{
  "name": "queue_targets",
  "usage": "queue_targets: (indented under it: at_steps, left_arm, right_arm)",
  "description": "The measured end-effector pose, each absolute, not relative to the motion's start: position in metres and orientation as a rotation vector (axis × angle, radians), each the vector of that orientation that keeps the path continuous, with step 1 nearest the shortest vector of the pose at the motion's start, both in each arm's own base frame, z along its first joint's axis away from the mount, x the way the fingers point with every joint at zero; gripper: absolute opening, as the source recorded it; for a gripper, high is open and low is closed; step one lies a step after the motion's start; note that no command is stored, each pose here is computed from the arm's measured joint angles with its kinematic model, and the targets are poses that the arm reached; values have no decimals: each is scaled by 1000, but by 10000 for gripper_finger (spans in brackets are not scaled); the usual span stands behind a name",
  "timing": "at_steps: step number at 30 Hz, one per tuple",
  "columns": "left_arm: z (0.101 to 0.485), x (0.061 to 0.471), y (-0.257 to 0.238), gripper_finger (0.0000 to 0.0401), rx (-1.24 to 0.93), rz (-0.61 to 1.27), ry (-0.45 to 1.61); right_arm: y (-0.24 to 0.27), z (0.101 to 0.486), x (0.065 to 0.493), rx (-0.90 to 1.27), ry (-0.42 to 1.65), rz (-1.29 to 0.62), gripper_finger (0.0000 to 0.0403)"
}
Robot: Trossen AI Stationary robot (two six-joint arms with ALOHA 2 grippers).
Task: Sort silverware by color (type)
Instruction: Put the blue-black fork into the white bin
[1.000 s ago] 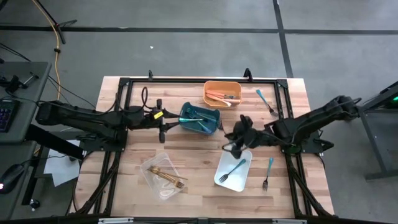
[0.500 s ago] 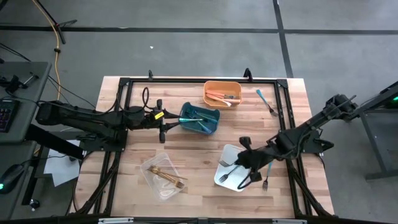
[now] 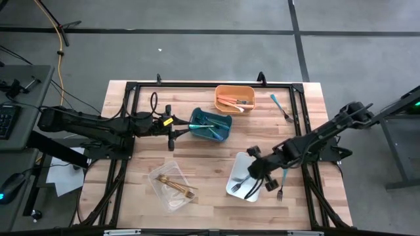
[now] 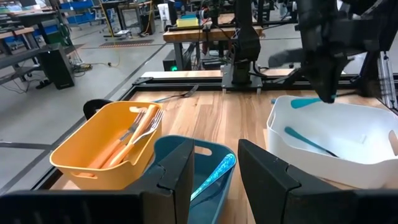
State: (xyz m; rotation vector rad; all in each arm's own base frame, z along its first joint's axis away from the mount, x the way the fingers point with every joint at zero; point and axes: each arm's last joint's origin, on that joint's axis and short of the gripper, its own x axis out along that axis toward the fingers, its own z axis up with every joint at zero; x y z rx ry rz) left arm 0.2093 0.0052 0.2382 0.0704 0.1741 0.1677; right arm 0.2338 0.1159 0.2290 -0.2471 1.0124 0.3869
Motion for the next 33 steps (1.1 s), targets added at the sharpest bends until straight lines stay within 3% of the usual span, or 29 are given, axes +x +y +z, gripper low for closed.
queue_targets:
  at_steps: [7,26,33]
  left_arm:
    - [237,209,5,115,71,167,190]
    - [235,209,5,115,90,165,205]
    - [235,209,5,115,106,164,206]
  right_arm:
    - [119,211,239,-323,1088,447,4]
    - [120,212,242,-66,1112,309,50]
    - [109,245,260,-35,1008,144,68]
